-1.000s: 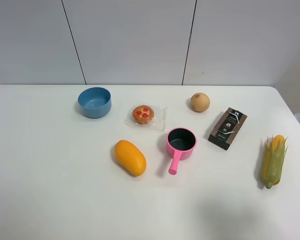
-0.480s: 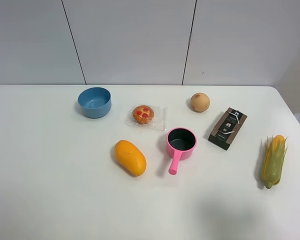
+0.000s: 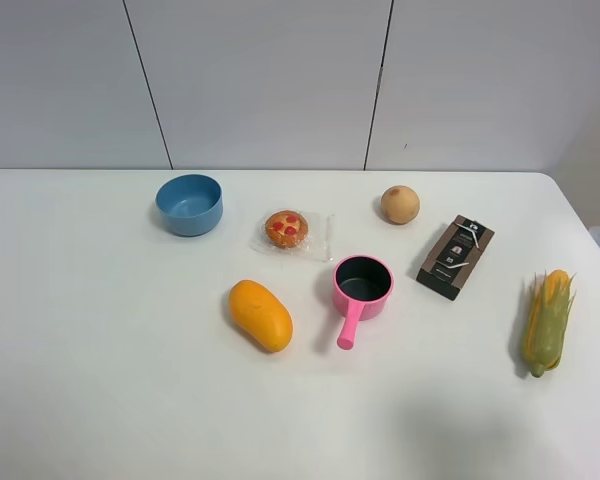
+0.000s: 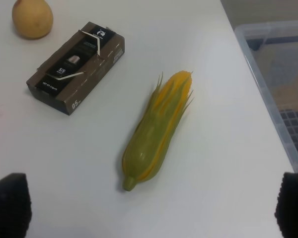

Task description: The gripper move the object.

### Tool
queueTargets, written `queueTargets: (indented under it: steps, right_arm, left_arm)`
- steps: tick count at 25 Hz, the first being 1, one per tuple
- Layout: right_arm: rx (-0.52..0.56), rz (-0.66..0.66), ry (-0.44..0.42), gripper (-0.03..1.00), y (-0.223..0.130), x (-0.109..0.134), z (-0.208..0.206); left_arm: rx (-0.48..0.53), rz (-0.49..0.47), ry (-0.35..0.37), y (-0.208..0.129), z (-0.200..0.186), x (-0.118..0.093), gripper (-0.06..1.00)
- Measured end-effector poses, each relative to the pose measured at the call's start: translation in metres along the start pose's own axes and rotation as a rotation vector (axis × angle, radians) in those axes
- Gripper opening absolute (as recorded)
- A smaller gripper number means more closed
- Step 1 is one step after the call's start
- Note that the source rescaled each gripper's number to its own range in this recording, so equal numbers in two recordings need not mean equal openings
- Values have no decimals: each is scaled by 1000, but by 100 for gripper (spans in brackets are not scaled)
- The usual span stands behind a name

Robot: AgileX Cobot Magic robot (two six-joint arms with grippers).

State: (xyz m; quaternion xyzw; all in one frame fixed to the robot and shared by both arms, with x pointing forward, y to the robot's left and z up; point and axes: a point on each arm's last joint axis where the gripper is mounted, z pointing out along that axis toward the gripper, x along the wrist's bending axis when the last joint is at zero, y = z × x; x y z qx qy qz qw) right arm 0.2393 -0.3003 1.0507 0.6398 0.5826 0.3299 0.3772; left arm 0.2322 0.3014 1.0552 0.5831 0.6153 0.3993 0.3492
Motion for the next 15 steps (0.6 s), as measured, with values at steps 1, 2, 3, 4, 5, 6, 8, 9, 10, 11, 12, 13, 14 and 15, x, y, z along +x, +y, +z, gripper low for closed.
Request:
queueTargets:
  steps: [1,2,3,4,5,6,8,9,10,11,12,13,14,15]
  right_arm:
    - [0,0,0,100,0,0,0]
    - [0,0,0,100,0,0,0]
    - [0,0,0,100,0,0,0]
    - [0,0,0,100,0,0,0]
    - [0,0,0,100,0,0,0]
    - [0,0,0,100,0,0,0]
    - [0,0,0,100,0,0,0]
    - [0,0,0,100,0,0,0]
    - [0,0,0,100,0,0,0]
    - [0,0,0,100,0,0,0]
    - [0,0,0,100,0,0,0]
    - [0,0,0,100,0,0,0]
    - [0,0,0,100,0,0,0]
    - [0,0,0,100,0,0,0]
  left_arm:
    - [0,0,0,0,0,0,99]
    - [0,0,0,0,0,0,99]
    - [0,0,0,0,0,0,99]
    - [0,-1,0,0,0,0,99]
    - [0,-1,0,0,0,0,99]
    - [0,-1,0,0,0,0,99]
    - [0,-1,0,0,0,0,99]
    - [0,-1,0,0,0,0,99]
    - [0,-1,0,0,0,0,99]
    - [0,-1,0,0,0,0,99]
    - [0,-1,0,0,0,0,99]
    - [0,-1,0,0,0,0,99]
    - [0,-1,0,0,0,0,99]
    - [0,-1,0,0,0,0,99]
